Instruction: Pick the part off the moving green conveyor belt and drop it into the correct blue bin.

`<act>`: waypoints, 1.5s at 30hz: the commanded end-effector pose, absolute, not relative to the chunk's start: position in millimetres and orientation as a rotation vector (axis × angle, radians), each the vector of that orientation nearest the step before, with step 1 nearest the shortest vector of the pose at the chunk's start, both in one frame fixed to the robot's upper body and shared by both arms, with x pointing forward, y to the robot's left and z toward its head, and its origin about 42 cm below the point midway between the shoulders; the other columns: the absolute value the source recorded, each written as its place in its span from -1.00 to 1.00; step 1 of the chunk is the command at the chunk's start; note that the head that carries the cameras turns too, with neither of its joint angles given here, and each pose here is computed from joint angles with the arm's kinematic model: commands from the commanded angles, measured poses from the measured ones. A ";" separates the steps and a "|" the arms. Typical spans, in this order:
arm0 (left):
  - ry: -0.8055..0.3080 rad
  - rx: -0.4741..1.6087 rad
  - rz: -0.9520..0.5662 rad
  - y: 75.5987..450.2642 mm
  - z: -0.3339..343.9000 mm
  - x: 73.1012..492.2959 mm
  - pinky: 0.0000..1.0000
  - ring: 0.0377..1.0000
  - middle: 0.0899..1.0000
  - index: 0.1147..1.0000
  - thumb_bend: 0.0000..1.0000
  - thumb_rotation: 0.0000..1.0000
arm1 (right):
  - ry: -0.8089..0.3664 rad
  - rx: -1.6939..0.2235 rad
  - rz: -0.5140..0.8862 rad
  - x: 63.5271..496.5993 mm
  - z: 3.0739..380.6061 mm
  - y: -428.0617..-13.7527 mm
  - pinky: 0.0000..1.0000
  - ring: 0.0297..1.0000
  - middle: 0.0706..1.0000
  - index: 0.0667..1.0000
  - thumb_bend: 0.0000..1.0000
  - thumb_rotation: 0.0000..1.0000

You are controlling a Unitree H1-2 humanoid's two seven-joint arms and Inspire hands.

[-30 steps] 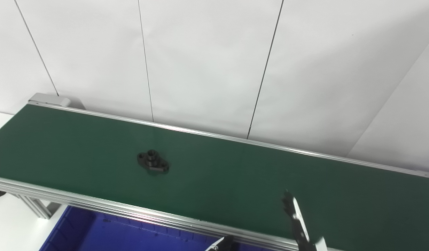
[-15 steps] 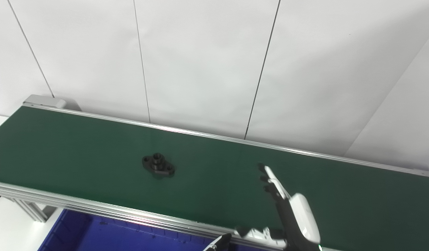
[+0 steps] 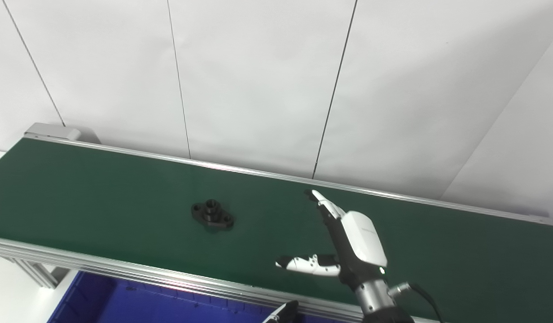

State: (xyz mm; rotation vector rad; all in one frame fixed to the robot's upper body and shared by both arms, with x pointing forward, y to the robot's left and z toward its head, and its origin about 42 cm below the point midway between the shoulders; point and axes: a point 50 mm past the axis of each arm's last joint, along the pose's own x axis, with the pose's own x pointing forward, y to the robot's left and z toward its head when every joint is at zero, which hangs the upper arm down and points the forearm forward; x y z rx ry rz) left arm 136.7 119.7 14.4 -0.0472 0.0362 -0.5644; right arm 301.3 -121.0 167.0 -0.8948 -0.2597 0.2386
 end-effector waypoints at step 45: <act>-0.062 -0.054 -0.567 88.7 32.2 140.6 0.68 0.82 0.88 0.82 0.80 0.17 | -0.212 -1.456 0.236 402.6 156.7 -6.4 -0.39 -0.05 0.38 0.67 0.92 0.16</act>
